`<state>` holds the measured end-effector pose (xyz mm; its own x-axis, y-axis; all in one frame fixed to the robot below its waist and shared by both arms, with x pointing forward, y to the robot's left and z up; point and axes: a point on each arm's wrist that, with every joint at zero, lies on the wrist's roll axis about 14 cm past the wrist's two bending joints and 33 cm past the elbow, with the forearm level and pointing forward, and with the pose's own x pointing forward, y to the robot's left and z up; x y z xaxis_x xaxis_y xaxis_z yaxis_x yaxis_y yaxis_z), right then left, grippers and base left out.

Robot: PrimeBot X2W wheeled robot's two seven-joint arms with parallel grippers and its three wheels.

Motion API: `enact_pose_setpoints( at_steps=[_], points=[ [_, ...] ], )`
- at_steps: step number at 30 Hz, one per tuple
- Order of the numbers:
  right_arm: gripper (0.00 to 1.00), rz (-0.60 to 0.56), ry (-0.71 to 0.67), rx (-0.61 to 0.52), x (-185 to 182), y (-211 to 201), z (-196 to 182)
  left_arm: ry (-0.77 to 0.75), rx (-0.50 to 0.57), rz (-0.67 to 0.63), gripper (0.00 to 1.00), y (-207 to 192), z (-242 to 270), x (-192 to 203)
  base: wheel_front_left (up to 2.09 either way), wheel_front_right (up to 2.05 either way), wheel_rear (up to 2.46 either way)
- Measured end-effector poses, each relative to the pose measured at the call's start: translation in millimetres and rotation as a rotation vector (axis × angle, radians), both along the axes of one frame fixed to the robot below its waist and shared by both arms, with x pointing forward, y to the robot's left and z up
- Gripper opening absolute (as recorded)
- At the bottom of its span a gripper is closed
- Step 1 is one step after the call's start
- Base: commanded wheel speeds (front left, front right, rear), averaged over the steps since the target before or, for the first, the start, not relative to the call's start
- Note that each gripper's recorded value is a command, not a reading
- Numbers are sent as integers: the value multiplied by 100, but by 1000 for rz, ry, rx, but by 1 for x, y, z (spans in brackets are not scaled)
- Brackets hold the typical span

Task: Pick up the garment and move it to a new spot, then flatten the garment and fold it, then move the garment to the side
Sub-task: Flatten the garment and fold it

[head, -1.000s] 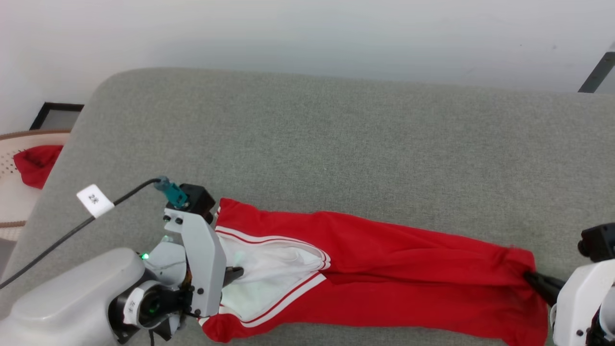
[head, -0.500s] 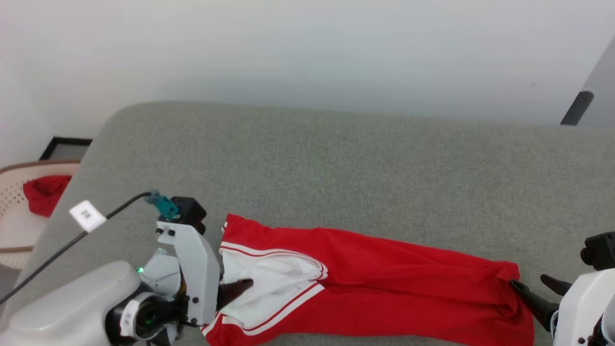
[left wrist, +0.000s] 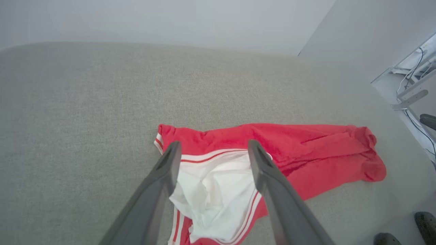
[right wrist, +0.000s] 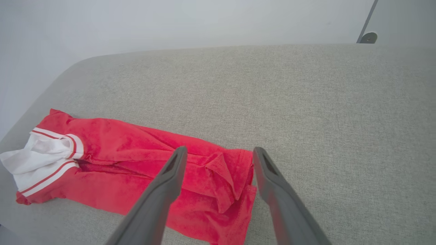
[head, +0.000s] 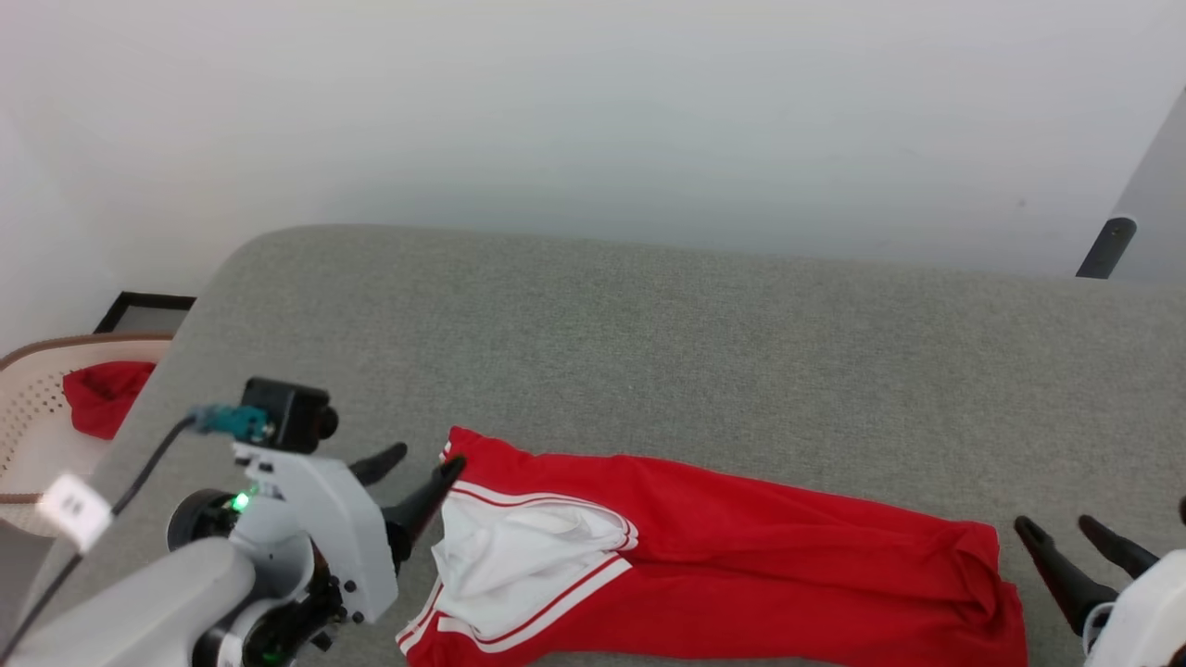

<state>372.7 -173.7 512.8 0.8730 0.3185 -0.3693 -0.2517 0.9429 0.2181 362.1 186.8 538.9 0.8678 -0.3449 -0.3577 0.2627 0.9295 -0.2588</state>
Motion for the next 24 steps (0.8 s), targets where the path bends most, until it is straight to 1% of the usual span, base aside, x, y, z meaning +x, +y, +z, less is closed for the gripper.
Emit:
enact_pose_setpoints(
  at_steps=[6,9,12,16,19,24],
  points=[
    [100,-50,-15,14,0,-8,-4,-185,-17,67,100,13,8,3,0,0,0],
    [100,-64,10,22,-5,-10,-14,-236,-37,93,100,17,6,-1,0,0,0],
    [100,-72,28,24,-8,-12,-20,-263,-32,121,100,25,1,-4,0,0,0],
    [100,-74,86,20,-10,-13,-32,-298,-27,168,100,38,1,-5,0,0,0],
    [100,-74,138,14,-12,-15,-41,-365,-26,210,100,48,12,-2,0,0,0],
    [100,-75,222,-8,-12,-20,-55,-399,-33,297,100,67,6,-12,0,0,0]
  ],
)
